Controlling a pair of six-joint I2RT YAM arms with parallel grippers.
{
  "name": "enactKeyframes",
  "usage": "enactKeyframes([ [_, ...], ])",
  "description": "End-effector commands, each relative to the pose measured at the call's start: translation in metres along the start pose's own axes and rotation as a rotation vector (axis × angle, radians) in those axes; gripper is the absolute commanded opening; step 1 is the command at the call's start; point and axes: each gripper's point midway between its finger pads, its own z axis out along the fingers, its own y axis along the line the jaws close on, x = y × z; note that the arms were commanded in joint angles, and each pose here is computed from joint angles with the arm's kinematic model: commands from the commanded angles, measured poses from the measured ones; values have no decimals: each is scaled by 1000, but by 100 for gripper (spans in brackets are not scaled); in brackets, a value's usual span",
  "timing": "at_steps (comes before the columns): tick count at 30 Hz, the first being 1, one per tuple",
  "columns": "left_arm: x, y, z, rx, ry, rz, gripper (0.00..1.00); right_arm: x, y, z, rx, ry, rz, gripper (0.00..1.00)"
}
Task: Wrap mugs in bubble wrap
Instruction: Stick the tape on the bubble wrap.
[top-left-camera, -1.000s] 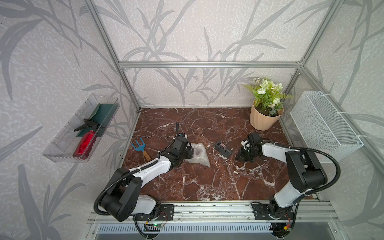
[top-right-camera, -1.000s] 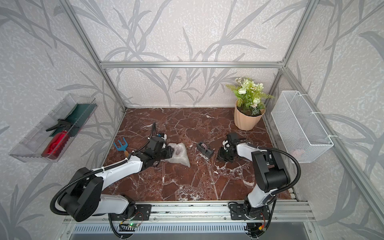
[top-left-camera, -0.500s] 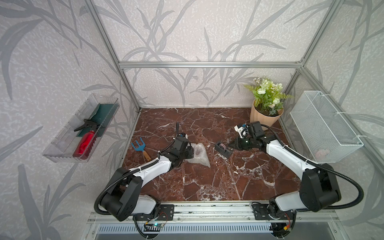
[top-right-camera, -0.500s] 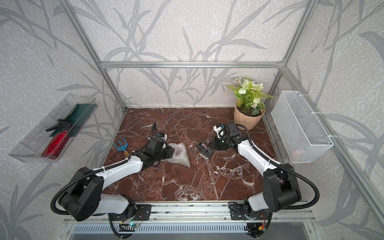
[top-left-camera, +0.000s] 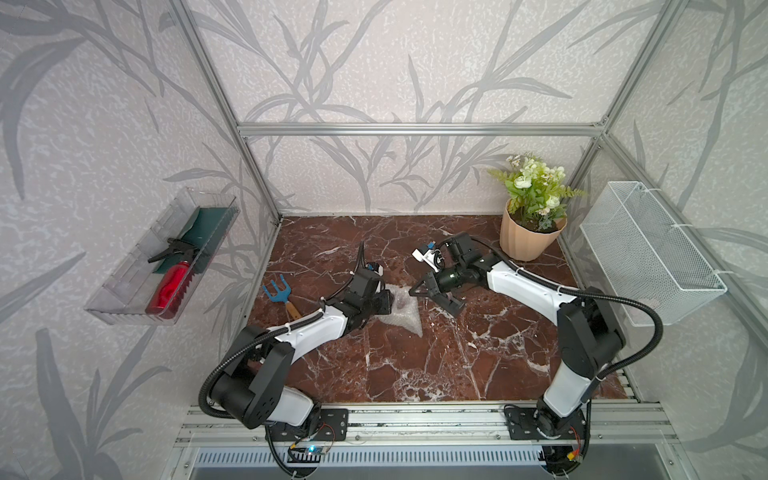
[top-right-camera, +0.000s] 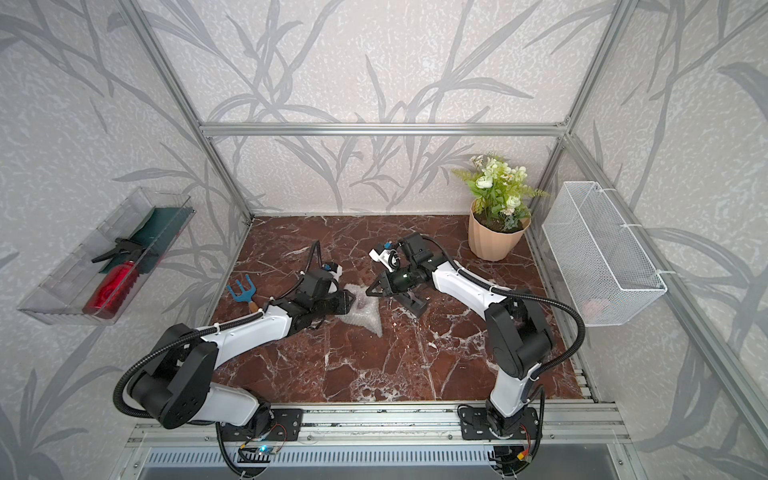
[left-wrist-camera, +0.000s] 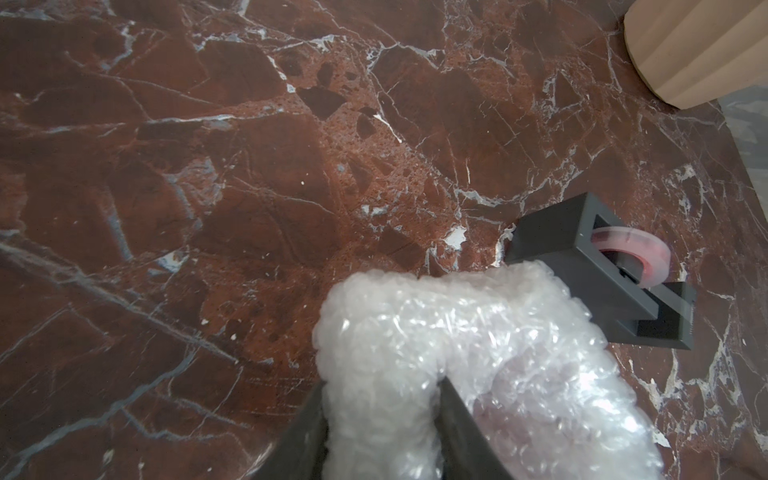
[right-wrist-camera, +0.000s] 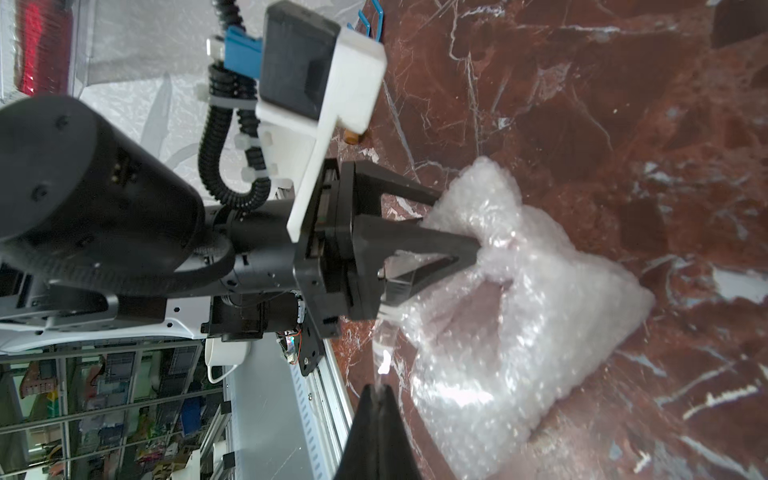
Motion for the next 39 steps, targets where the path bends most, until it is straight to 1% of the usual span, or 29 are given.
enactKeyframes([
  [1,16,-2,5,11,73,37,37,6,-1,10,-39,60,-2,0],
  [6,18,-2,7,14,84,38,37,2,-17,28,-26,88,20,0],
  [10,18,-3,6,15,87,41,37,7,-28,39,-29,120,56,0],
  [13,17,-3,6,13,92,43,37,14,-41,44,6,148,96,0],
  [24,19,-2,5,0,102,45,37,22,-71,48,132,166,201,0],
  [39,14,1,1,-23,89,46,39,36,-83,54,216,210,239,0],
])
